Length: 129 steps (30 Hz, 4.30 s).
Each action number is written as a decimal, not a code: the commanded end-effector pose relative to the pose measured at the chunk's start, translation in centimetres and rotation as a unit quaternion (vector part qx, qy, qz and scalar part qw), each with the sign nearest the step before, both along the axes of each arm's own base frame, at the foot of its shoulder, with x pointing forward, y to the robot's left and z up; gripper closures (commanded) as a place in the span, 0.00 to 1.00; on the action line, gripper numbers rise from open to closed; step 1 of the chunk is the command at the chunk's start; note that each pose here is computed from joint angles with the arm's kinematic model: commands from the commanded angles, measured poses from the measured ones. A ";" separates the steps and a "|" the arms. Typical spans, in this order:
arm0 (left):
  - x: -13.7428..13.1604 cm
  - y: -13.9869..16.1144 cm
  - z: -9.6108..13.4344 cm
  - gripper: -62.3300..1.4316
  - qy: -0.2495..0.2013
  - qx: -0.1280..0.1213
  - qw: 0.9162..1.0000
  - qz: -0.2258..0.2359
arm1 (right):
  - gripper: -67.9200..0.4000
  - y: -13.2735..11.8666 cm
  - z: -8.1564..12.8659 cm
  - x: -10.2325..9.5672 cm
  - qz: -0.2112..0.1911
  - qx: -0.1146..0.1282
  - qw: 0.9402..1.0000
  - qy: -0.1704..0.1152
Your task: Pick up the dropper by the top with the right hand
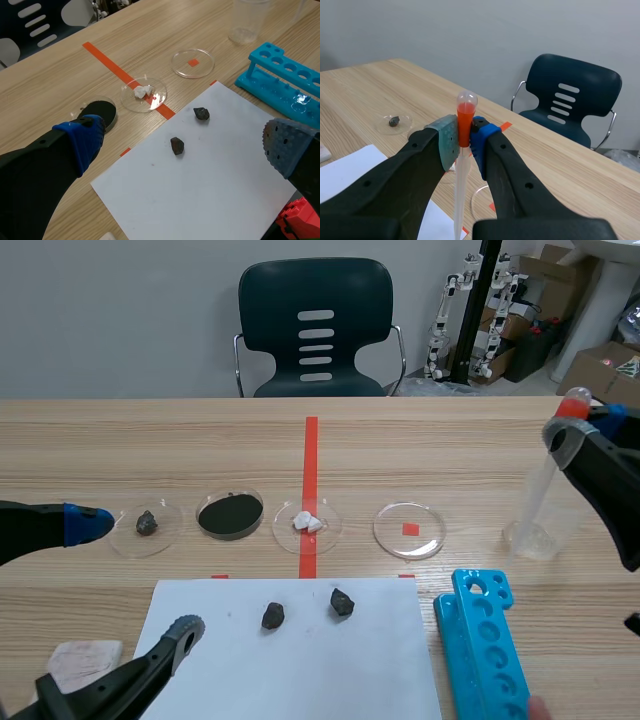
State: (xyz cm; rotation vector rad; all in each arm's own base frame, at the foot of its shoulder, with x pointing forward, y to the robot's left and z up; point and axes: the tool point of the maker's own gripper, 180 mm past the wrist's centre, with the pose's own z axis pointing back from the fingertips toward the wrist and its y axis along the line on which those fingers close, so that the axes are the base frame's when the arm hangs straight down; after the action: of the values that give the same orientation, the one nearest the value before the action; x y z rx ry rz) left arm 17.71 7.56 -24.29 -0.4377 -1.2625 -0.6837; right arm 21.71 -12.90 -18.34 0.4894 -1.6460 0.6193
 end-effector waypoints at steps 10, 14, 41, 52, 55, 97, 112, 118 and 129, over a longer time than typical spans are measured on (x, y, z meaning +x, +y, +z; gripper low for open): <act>0.1 -0.1 0.6 0.00 -0.007 -0.013 1.000 0.004 | 0.90 0.1 1.1 0.2 0.005 0.002 1.000 -0.019; 0.1 -0.1 0.6 0.00 -0.007 -0.014 1.000 0.004 | 0.90 0.1 1.1 0.2 0.005 0.002 1.000 -0.019; 0.1 -0.1 0.7 0.00 -0.008 -0.015 1.000 0.004 | 0.92 0.1 1.1 0.2 0.007 -0.002 1.000 -0.019; 0.1 -0.1 0.7 0.00 -0.008 -0.014 1.000 0.003 | 0.95 0.1 1.3 0.2 0.006 0.001 1.000 -0.024; 0.1 -0.1 0.7 0.00 -0.008 -0.014 1.000 0.003 | 0.95 0.1 1.3 0.2 0.006 0.001 1.000 -0.025; -0.8 1.1 -3.3 0.00 0.078 0.067 0.995 0.011 | 0.95 0.0 2.0 0.1 0.004 0.011 0.999 -0.042; 0.0 0.2 -0.6 0.00 0.019 0.012 1.000 0.006 | 0.95 0.0 2.0 0.1 0.004 0.011 0.999 -0.042; 0.0 0.2 -0.4 0.00 0.013 0.007 1.000 0.006 | 0.95 0.0 2.0 0.1 0.004 0.011 0.999 -0.042; 0.0 0.2 -0.4 0.00 0.013 0.007 1.000 0.006 | 0.95 0.0 2.0 0.1 0.004 0.011 0.999 -0.042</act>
State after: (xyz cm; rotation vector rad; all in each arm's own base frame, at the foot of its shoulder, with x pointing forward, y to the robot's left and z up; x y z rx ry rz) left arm 17.55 7.81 -25.24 -0.4171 -1.2096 -0.6891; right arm 21.57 -12.93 -17.59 0.4906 -1.6920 0.6232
